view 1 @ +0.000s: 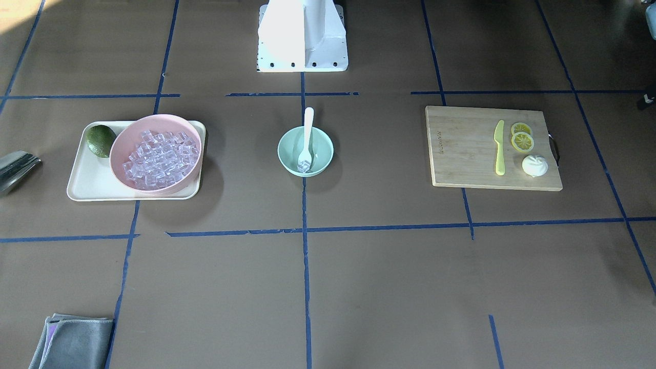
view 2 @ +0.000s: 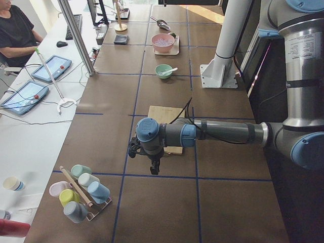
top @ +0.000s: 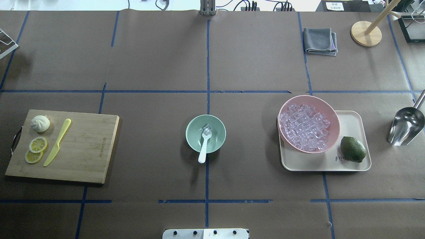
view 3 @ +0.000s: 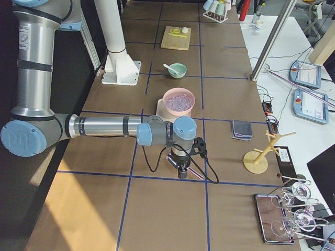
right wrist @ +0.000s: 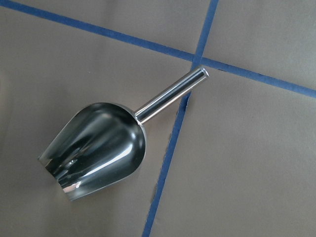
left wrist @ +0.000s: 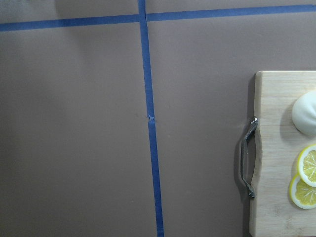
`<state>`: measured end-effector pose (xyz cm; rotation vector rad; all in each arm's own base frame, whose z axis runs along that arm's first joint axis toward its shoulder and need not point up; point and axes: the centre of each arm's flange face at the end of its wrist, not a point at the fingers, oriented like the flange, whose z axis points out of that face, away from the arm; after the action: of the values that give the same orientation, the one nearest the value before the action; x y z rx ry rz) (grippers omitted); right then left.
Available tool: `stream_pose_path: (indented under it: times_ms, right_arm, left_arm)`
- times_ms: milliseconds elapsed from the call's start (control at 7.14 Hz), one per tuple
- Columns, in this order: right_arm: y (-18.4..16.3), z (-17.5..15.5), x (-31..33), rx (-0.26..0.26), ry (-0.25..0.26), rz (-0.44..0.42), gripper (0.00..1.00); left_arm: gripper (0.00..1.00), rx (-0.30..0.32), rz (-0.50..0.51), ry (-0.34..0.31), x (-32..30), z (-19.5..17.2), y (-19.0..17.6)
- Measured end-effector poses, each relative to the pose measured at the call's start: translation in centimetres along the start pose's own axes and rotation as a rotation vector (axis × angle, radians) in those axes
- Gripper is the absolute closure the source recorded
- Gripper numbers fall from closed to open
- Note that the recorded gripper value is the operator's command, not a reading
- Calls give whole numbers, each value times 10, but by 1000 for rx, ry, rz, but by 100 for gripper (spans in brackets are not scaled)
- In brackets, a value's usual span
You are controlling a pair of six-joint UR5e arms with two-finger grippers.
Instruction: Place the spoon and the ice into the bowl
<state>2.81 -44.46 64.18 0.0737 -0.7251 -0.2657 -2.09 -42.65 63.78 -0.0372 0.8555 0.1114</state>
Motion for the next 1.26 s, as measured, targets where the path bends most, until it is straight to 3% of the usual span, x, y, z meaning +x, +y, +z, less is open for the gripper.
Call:
stream_pose_path:
  times_ms: [700, 1260]
  right_arm:
    - [-5, -3, -1, -8, -14, 13, 1]
    - [-23, -48, 13, -29, -9, 42, 1]
  left_arm:
    - [0, 4, -14, -1, 1, -6, 19]
    - [0, 36, -80, -11, -14, -31, 19]
